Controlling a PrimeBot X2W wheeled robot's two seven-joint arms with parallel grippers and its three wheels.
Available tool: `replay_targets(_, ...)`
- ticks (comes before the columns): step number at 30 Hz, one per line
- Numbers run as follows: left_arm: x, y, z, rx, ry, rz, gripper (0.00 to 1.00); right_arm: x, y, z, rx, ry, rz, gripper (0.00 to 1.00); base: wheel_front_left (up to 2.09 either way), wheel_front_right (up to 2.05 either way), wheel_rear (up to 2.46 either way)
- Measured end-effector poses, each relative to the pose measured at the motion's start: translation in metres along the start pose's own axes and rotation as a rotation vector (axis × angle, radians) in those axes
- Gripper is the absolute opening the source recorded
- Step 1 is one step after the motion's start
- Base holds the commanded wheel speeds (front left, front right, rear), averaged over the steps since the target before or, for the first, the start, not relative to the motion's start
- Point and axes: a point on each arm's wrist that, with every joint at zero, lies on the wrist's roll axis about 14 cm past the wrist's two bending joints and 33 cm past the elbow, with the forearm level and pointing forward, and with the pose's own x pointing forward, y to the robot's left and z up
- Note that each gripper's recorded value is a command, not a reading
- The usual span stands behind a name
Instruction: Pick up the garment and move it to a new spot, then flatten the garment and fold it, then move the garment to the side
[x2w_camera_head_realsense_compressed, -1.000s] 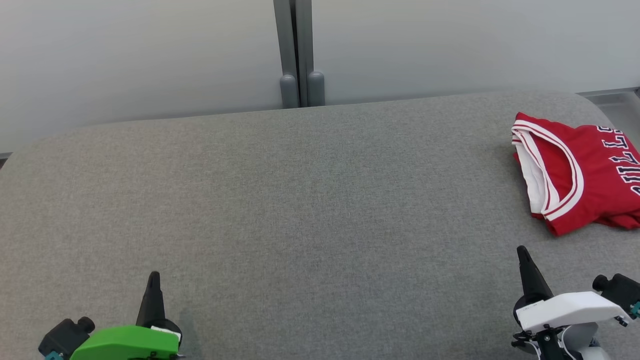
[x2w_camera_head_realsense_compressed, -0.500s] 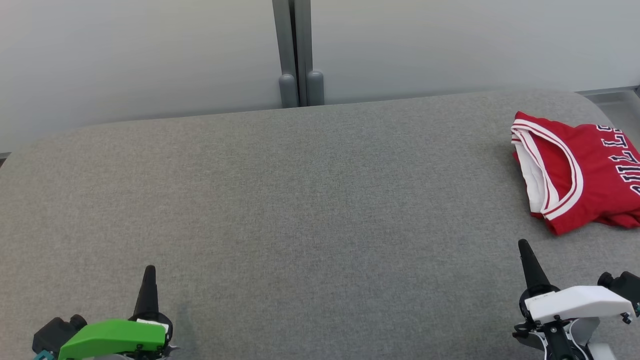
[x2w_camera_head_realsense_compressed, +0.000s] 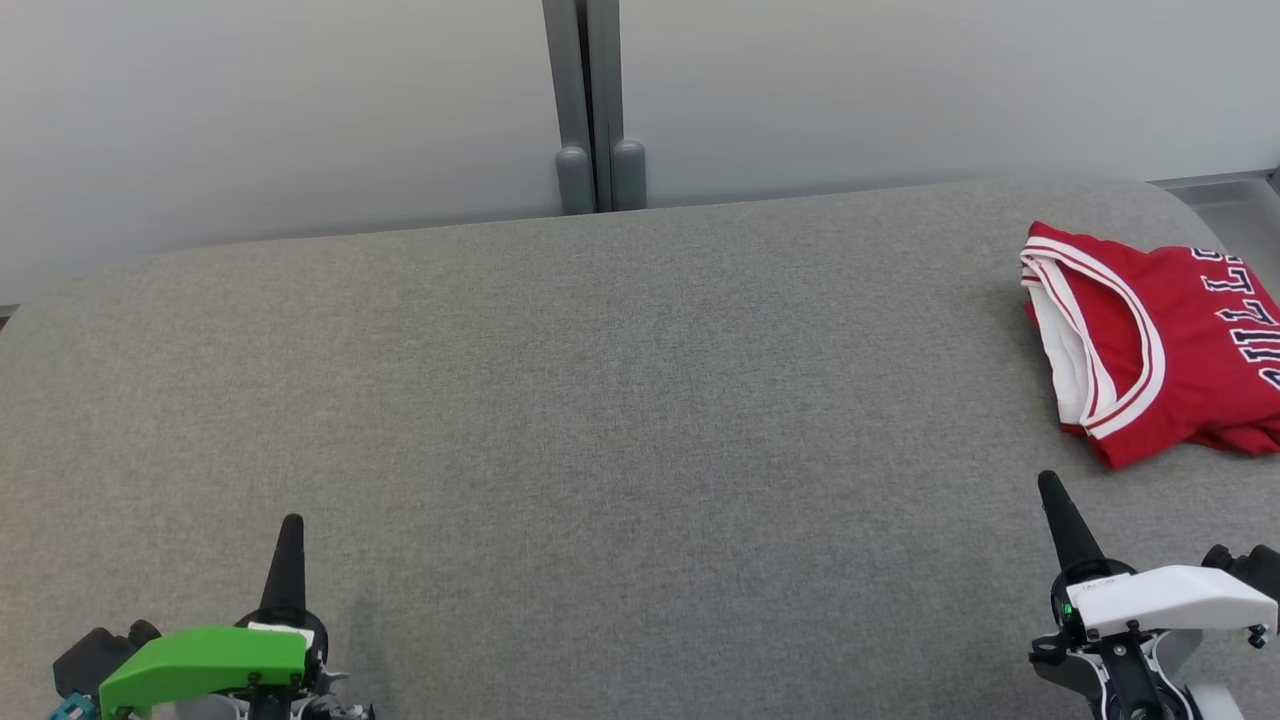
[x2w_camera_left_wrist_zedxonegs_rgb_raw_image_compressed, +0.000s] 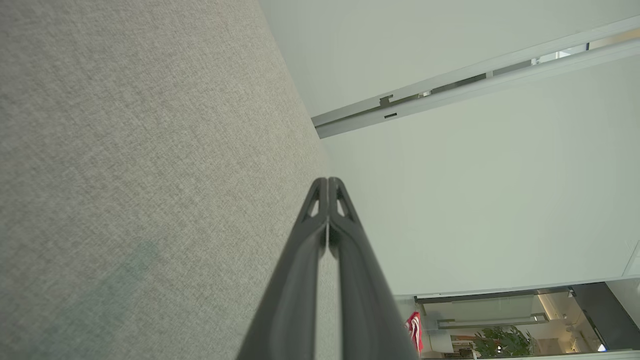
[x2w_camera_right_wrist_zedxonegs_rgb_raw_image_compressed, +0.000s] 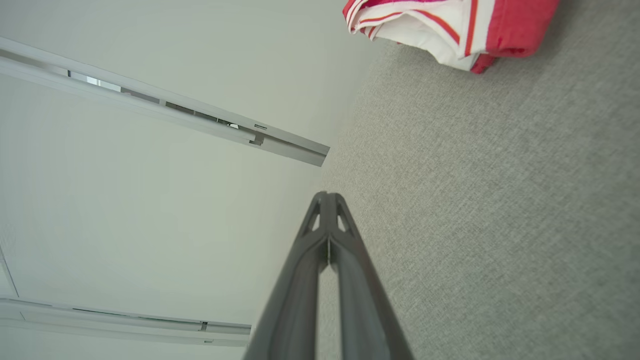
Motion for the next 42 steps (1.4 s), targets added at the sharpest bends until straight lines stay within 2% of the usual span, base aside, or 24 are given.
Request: replay_targets(42, 0.014, -0.022, 0.012, -0.274, 0.006, -0.078, 0.00, 0.005, 0.014, 0.008, 0.325, 0.010, 0.056, 0.00, 0.00, 0.00, 0.00)
